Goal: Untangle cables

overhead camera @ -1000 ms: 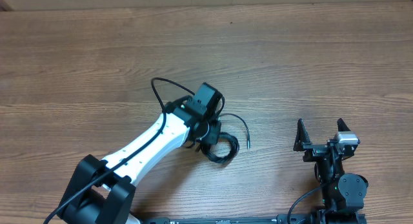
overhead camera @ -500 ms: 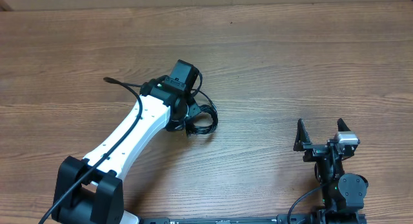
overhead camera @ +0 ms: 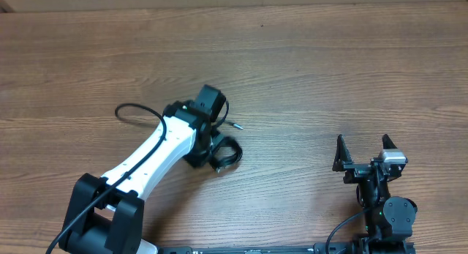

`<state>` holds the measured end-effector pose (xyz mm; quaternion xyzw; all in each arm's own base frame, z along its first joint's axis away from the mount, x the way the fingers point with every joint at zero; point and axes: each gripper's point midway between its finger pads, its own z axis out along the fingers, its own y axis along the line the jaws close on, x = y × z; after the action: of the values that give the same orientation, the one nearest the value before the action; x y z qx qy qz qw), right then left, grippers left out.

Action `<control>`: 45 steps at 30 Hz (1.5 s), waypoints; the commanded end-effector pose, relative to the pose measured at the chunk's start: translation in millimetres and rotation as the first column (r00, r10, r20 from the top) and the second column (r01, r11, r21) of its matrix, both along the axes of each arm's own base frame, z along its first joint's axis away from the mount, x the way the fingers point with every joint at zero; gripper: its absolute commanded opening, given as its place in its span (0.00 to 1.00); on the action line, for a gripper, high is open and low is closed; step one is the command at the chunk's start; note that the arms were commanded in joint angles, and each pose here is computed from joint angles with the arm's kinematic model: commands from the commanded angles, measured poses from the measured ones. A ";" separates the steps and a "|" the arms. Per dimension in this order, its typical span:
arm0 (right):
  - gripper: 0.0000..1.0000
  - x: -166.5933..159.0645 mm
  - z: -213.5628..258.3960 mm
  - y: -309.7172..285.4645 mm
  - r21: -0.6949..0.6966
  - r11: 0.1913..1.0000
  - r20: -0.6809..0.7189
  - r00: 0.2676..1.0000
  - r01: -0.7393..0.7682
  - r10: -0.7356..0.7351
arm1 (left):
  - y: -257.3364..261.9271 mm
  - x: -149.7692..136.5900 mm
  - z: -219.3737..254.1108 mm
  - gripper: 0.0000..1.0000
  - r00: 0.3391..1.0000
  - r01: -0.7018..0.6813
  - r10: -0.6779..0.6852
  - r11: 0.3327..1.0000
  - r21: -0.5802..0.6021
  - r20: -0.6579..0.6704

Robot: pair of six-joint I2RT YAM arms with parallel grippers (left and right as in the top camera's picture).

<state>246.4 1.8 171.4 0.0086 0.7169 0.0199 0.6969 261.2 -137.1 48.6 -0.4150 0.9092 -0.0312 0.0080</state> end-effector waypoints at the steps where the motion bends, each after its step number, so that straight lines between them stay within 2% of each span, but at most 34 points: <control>1: 1.00 0.1 -1.5 -3.8 0.003 1.000 0.005 1.000 0.019 -0.019 | 3.6 -30.4 -20.3 0.10 0.950 -0.290 0.290 0.957 0.014 -0.119; 8: 1.00 0.1 -1.5 -3.8 0.003 1.000 0.005 1.000 0.019 -0.019 | 17.6 -60.3 -40.5 0.04 0.890 -0.407 0.417 0.909 0.091 -0.183; 15: 1.00 0.1 -1.5 -3.8 0.003 1.000 0.005 1.000 0.019 -0.019 | 18.7 -62.0 -42.1 0.04 0.892 -0.402 0.412 0.911 0.093 -0.185; 18: 1.00 0.1 -1.5 -3.8 0.003 1.000 0.005 1.000 0.019 -0.019 | 17.8 -57.1 -42.3 0.04 0.922 -0.339 0.346 0.938 0.068 -0.176; 20: 1.00 0.1 -1.5 -3.8 0.003 1.000 0.005 1.000 0.019 -0.019 | 16.2 -49.2 -41.4 0.06 0.960 -0.232 0.235 0.972 0.034 -0.156; 22: 1.00 0.1 -1.5 -3.8 0.003 1.000 0.005 1.000 0.019 -0.019 | 13.6 -38.3 -39.6 0.21 0.991 -0.070 0.069 0.998 -0.004 -0.117; 23: 1.00 0.1 -1.5 -3.8 0.003 1.000 0.005 1.000 0.019 -0.019 | 11.8 -32.5 -38.8 0.34 0.995 0.019 -0.021 1.000 -0.021 -0.093; 25: 1.00 0.1 -1.5 -3.8 0.003 1.000 0.005 1.000 0.019 -0.019 | 8.8 -22.4 -36.4 0.72 0.979 0.196 -0.198 0.980 -0.038 -0.043; 28: 1.00 0.1 -1.5 -3.8 0.003 1.000 0.005 1.000 0.019 -0.019 | 6.7 -14.1 -32.9 0.98 0.927 0.374 -0.374 0.927 -0.039 0.001; 32: 1.00 0.1 -1.5 -3.8 0.003 1.000 0.005 1.000 0.019 -0.019 | 5.4 -11.7 -30.5 1.00 0.871 0.491 -0.491 0.870 -0.036 0.019; 38: 1.00 0.1 -1.5 -3.8 0.003 1.000 0.005 1.000 0.019 -0.019 | 2.5 -3.6 -25.7 0.99 0.827 0.561 -0.560 0.827 -0.022 0.051; 45: 1.00 0.1 -1.5 -3.8 0.003 1.000 0.005 1.000 0.019 -0.019 | -10.5 23.3 6.7 0.99 0.745 0.659 -0.655 0.752 0.007 0.129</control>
<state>246.4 1.8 171.3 0.0089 0.7170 0.0199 0.6967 263.3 -139.6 36.4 -0.1178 0.9910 -0.0620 0.0148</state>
